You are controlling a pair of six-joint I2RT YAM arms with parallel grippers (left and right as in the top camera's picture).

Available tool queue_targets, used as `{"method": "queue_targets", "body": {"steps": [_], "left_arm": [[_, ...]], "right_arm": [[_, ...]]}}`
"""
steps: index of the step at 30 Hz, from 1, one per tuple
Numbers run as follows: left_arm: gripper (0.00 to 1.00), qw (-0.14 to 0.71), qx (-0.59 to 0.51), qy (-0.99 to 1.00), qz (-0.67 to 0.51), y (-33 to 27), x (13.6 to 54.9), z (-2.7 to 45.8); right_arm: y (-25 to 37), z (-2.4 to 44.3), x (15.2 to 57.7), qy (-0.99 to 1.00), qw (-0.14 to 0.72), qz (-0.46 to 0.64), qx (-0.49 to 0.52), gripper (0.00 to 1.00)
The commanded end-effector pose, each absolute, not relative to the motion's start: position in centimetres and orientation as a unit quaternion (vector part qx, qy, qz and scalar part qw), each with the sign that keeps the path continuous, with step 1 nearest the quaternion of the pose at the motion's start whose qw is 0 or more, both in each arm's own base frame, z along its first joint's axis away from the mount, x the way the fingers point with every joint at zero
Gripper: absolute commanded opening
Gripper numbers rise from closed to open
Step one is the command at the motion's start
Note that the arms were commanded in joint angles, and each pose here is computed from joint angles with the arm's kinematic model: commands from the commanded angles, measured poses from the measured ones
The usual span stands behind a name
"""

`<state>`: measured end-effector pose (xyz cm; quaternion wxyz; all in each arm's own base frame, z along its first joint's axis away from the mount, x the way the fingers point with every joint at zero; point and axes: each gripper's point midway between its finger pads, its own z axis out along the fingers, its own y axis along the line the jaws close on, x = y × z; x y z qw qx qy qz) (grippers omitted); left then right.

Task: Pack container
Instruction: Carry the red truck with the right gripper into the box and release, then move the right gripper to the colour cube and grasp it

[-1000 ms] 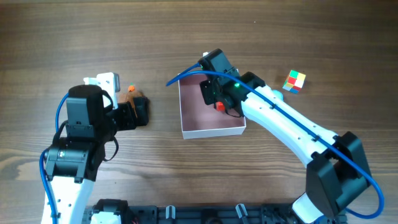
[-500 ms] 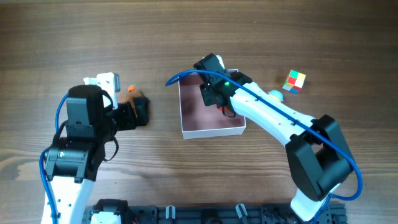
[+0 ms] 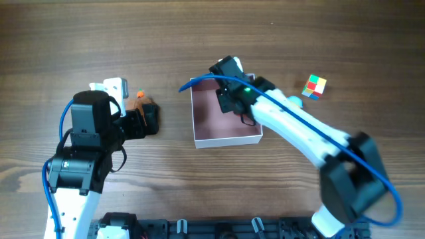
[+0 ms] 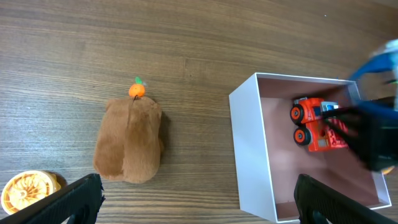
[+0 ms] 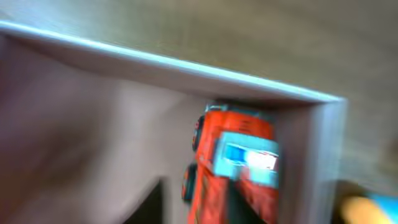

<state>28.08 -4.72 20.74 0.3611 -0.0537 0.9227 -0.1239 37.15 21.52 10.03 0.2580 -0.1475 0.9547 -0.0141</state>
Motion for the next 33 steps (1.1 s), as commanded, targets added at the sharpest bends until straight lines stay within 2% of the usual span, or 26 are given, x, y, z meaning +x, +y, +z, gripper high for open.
{"method": "queue_targets", "body": {"steps": [1, 3, 4, 7, 9, 14, 16, 23, 28, 33], "left_arm": [[1.00, 0.368, -0.057, 0.919, -0.134, -4.8, 28.3, 21.6], [1.00, 0.367, -0.057, 0.919, -0.134, -4.8, 28.3, 21.6], [1.00, 0.367, -0.057, 0.919, -0.134, -4.8, 28.3, 21.6], [1.00, 0.367, -0.057, 0.919, -0.134, -4.8, 28.3, 21.6], [1.00, 0.366, -0.057, 0.919, -0.134, -4.8, 28.2, 21.5], [1.00, 0.365, -0.058, 0.920, -0.134, -4.8, 28.2, 21.5], [1.00, 0.364, -0.058, 0.920, -0.134, -4.8, 28.1, 21.5], [1.00, 0.364, -0.058, 0.920, -0.133, -4.8, 28.1, 21.4], [1.00, 0.364, -0.058, 0.920, -0.133, -4.8, 28.1, 21.4], [1.00, 0.364, -0.058, 0.920, -0.133, -4.8, 28.1, 21.4]], "right_arm": [[18.4, 21.6, 37.1, 0.919, 0.379, 0.006, -0.106, 0.51], [14.5, 25.4, 36.5, 0.909, 0.413, -0.001, -0.059, 0.75], [12.4, 26.5, 36.2, 0.907, 0.420, -0.004, -0.035, 0.81], [5.8, 27.5, 35.2, 0.910, 0.412, -0.033, 0.042, 0.93], [1.6, 26.4, 34.8, 0.919, 0.380, -0.049, 0.089, 0.99], [-3.9, 21.2, 35.7, 0.941, 0.293, -0.040, 0.165, 1.00], [-5.0, 17.7, 36.9, 0.950, 0.250, -0.034, 0.181, 1.00], [-4.1, 8.4, 40.2, 0.972, 0.167, 0.001, 0.163, 1.00], [-4.1, 4.6, 40.9, 0.974, 0.140, 0.005, 0.178, 1.00], [-4.2, 3.1, 41.7, 0.972, 0.141, 0.006, 0.190, 1.00]]}}
